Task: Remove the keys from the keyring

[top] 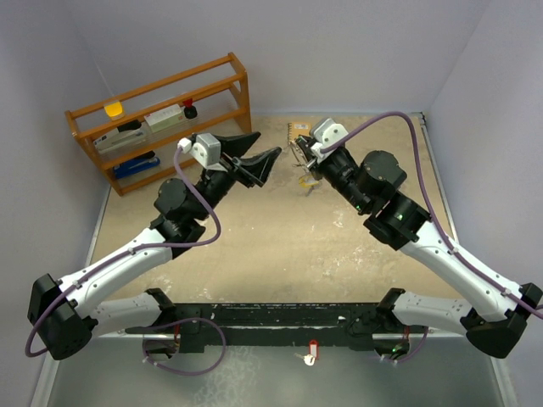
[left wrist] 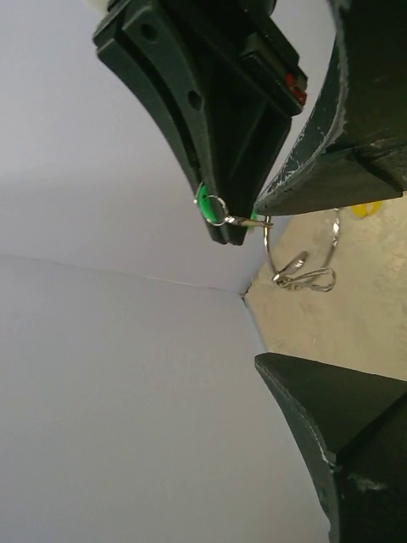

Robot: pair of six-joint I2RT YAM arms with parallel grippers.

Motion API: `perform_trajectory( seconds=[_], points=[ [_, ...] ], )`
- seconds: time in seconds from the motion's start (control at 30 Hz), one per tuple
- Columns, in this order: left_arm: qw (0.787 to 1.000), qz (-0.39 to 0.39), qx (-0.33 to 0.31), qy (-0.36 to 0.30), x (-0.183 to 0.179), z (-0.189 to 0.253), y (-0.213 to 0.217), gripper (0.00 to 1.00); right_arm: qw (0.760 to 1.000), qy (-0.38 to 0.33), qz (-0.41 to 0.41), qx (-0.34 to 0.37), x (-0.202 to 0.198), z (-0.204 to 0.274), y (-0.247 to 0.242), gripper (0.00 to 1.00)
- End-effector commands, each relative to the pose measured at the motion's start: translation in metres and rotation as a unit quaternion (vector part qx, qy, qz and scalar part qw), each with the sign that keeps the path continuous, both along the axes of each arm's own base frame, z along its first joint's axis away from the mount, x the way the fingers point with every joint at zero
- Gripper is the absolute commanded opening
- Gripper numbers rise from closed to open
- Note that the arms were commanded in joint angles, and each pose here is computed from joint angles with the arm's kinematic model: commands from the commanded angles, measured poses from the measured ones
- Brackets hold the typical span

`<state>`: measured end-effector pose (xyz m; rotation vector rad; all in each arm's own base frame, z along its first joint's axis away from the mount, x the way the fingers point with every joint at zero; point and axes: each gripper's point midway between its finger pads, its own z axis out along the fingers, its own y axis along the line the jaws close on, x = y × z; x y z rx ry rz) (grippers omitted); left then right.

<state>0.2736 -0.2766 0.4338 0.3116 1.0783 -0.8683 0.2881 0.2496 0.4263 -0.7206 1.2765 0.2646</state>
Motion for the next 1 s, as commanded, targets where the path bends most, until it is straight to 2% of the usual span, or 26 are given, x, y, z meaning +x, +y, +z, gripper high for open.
perform_trajectory(
  seconds=[0.0,0.13,0.33,0.5,0.67,0.97],
  points=[
    [1.0,-0.018,0.012,-0.002,-0.005,0.004,-0.004,0.63,0.999,-0.044,-0.009,0.026,-0.002,0.04,-0.007,0.0],
    [1.0,0.013,0.0,-0.001,0.0,0.008,0.007,0.61,0.999,-0.041,-0.009,0.029,-0.002,0.04,-0.007,0.0],
    [1.0,0.006,-0.026,-0.015,0.0,0.017,0.005,0.61,0.999,-0.036,-0.005,0.03,-0.002,0.039,-0.004,0.0],
    [0.999,-0.026,-0.013,-0.033,-0.004,0.014,-0.01,0.6,0.999,-0.031,-0.008,0.029,0.0,0.034,-0.004,0.0],
    [0.995,-0.054,-0.003,-0.079,-0.015,0.012,-0.018,0.61,0.999,-0.028,-0.007,0.025,0.001,0.03,-0.003,0.0],
    [0.993,-0.043,0.02,-0.105,-0.007,0.004,-0.026,0.61,0.999,-0.028,-0.004,0.023,0.0,0.027,-0.002,0.0]
  ],
)
